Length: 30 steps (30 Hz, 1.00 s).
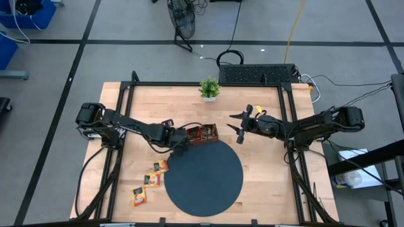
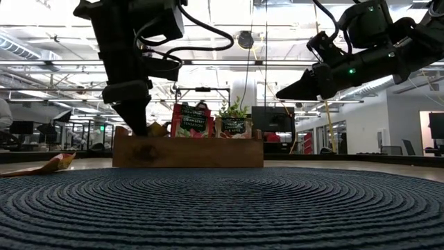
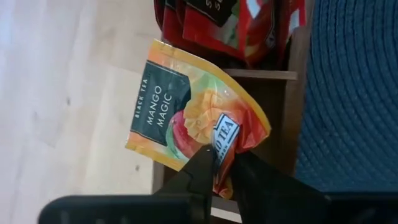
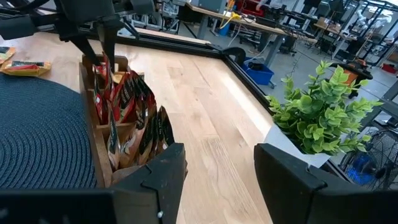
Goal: Pick & Place Tea
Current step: Put the yellow tea bag into the left slot of the wooden organizer
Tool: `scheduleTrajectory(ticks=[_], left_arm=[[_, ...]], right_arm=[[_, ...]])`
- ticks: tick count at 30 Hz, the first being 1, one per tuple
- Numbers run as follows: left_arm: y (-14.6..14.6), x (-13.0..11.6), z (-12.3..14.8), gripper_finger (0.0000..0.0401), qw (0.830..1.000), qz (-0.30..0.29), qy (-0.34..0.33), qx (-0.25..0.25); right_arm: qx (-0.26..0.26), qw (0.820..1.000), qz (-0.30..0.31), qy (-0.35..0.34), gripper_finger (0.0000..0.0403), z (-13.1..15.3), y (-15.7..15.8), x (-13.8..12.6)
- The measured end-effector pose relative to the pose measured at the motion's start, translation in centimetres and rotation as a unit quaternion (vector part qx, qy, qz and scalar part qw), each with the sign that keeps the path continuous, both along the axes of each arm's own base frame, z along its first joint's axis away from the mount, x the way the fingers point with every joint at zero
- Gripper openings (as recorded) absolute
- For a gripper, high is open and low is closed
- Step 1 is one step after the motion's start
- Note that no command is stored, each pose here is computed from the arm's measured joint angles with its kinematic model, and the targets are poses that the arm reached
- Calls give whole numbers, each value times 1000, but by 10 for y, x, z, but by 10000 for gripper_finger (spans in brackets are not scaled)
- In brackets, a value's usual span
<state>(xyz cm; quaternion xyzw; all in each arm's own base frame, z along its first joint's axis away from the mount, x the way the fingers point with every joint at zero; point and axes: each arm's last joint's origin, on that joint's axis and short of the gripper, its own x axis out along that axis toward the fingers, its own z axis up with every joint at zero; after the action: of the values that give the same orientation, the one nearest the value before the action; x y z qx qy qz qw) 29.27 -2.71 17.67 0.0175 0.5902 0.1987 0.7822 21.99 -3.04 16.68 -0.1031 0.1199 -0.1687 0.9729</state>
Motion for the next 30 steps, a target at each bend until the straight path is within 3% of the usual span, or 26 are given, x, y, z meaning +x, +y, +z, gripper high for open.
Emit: scheduleTrajectory(ticks=[10, 16, 23, 30], left_arm=[[0, 0, 0, 151, 1000, 23, -8, -11], [-1, 1, 8, 204, 1000, -10, 6, -7], [2, 6, 33, 222, 999, -33, 27, 17], [31, 2, 24, 223, 999, -2, 48, -1]], right_arm=[[0, 1000, 0, 0, 173, 0, 0, 0], [0, 1000, 0, 0, 175, 0, 0, 0], [0, 1000, 0, 1, 172, 0, 0, 0], [1, 1000, 0, 5, 175, -1, 0, 0]])
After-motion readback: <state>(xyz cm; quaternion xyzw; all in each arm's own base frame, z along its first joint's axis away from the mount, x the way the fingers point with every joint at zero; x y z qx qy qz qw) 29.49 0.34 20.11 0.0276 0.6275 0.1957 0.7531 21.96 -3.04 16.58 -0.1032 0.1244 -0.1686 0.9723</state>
